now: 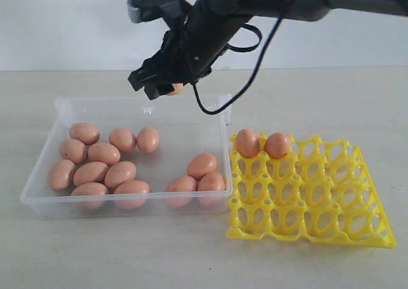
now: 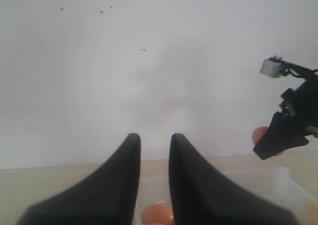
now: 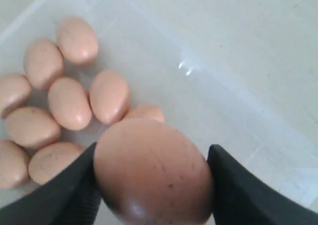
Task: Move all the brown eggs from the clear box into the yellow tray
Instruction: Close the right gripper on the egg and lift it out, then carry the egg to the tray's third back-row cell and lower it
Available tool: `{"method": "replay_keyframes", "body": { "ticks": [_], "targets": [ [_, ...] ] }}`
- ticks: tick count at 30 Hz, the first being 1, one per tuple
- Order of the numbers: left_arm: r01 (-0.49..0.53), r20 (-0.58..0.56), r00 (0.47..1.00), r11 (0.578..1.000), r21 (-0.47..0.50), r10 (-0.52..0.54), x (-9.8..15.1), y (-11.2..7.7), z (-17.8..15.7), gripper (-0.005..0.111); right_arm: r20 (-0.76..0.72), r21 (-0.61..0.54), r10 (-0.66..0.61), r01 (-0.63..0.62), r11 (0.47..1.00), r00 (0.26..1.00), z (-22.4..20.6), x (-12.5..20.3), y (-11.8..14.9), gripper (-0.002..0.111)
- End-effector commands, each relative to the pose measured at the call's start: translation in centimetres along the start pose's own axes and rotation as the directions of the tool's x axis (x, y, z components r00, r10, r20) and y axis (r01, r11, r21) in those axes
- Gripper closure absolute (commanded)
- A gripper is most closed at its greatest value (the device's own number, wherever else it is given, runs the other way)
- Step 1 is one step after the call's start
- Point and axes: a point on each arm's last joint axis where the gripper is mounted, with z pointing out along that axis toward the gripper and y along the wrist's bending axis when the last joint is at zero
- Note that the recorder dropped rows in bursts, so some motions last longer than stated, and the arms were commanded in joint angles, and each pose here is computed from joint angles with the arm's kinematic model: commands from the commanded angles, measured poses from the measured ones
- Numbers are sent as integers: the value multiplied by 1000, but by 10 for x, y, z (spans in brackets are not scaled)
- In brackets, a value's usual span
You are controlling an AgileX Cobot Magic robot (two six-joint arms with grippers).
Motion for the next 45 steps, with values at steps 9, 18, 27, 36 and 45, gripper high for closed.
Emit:
{"method": "replay_keyframes", "body": {
  "ticks": [9,18,27,36,45],
  "targets": [
    [16,20,1000,1000,5,-16,-2,0,0,85,866,160,209,-648,745,454,-152,144,-57,109],
    [16,20,1000,1000,5,-16,-2,0,0,85,694,-330,479,-354,875,538,-183,155,-166,109],
    [16,20,1000,1000,5,-16,-2,0,0,85,322,-426,541,-391,816,777,-129,223,-192,109],
    [16,20,1000,1000,5,-16,-2,0,0,85,346,-309,350,-246,919,871,-90,221,-159,109],
    [16,20,1000,1000,5,-16,-2,0,0,85,298,-146,264,-230,962,917,-62,221,-158,109]
  ]
}}
